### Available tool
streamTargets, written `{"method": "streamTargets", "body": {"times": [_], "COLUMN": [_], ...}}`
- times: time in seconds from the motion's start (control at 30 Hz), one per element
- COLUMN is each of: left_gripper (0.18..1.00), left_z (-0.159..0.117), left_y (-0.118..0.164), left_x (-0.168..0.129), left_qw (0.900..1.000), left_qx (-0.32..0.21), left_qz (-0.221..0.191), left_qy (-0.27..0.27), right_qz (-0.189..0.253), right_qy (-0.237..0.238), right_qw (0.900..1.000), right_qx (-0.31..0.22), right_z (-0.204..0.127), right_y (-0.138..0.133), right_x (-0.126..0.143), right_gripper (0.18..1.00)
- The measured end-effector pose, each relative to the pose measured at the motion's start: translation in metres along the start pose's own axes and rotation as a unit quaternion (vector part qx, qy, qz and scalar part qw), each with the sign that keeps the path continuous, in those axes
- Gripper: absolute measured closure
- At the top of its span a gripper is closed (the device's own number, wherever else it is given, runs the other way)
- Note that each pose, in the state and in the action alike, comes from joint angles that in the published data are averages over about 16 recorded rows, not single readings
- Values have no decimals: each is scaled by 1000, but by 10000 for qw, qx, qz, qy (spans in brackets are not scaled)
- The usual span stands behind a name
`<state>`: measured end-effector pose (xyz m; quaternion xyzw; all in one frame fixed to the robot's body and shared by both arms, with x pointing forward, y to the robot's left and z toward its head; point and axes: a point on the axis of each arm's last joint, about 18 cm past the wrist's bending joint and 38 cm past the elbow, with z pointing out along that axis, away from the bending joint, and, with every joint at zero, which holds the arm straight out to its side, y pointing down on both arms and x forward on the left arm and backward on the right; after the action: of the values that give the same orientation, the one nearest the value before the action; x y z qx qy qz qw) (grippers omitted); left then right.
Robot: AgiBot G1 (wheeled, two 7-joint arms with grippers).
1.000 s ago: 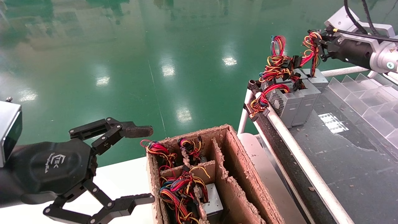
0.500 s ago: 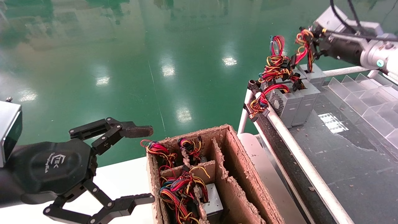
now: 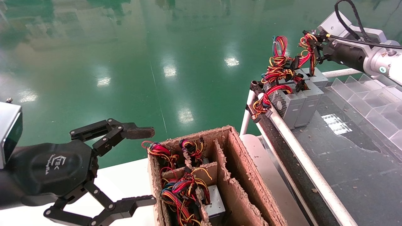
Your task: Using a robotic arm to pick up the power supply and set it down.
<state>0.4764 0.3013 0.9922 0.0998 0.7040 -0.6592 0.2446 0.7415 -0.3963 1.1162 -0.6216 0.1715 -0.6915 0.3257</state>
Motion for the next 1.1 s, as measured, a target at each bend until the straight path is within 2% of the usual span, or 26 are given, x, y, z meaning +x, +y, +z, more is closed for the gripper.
{"method": "streamTargets", "body": {"times": [0.33, 0.6, 0.9, 1.1], "left_gripper": [184, 184, 184, 184], "left_z": [0, 0, 0, 0], "left_y": [0, 0, 0, 0], "left_x": [0, 0, 0, 0], "left_qw": [10000, 10000, 10000, 10000], "left_qx": [0, 0, 0, 0], "left_qz": [0, 0, 0, -1], "left_qy": [0, 0, -1, -2], "right_qz": [145, 684, 1601, 1996], "right_qy": [21, 69, 150, 107], "right_qw": [9999, 9971, 9819, 9688], "right_qx": [67, 326, 1002, 1468], "right_z": [-1, -6, -20, -32], "right_y": [0, -7, -29, -39], "right_x": [1, 10, 34, 44], "right_gripper": [865, 745, 561, 431]}}
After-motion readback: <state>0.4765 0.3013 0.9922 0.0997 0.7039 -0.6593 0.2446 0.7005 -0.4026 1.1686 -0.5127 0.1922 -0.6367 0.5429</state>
